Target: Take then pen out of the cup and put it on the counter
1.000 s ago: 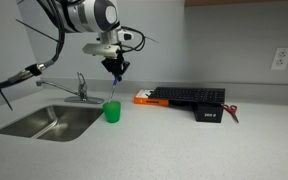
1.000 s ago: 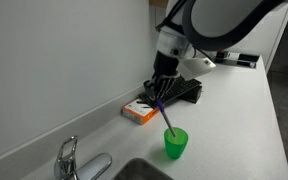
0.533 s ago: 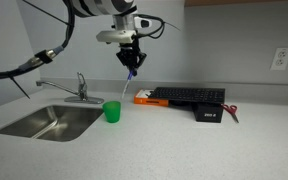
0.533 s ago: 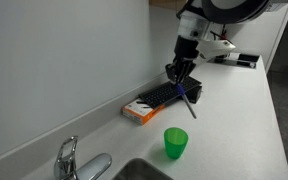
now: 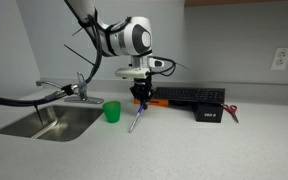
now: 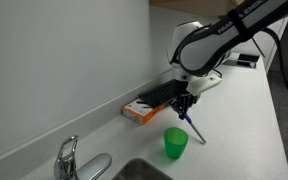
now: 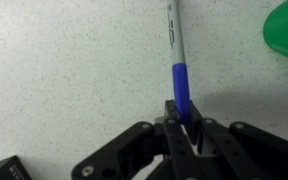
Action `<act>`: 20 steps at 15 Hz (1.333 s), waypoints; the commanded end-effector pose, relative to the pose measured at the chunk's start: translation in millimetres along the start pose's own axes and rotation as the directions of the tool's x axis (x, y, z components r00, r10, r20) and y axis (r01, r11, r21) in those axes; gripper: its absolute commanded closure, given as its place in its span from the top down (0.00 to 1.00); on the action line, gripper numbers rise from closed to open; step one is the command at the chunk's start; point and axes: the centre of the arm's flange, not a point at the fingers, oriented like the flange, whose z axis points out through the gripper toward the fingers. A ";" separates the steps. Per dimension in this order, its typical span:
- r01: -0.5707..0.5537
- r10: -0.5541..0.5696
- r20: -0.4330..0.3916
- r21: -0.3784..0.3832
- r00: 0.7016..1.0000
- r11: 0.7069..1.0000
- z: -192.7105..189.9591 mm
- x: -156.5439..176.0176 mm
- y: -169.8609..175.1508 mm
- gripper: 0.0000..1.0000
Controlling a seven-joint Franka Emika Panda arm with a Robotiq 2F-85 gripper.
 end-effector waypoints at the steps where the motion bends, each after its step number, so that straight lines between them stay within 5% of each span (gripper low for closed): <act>1: -0.028 0.029 0.038 -0.027 0.999 0.999 12.2 33.2 -9.9 0.03; 2: -0.034 0.034 0.035 -0.018 0.999 0.999 13.0 36.9 -11.3 0.03; 3: -0.036 0.036 0.029 -0.014 0.999 0.999 12.2 39.4 -12.4 0.37; 6: -0.040 0.040 0.007 -0.001 0.999 0.999 2.3 48.2 -14.1 0.52; 12: -0.041 0.041 -0.037 0.017 0.998 0.999 -21.1 56.6 -15.1 0.98; 20: -0.026 0.028 -0.065 0.024 0.998 0.999 -25.6 52.7 -15.1 1.00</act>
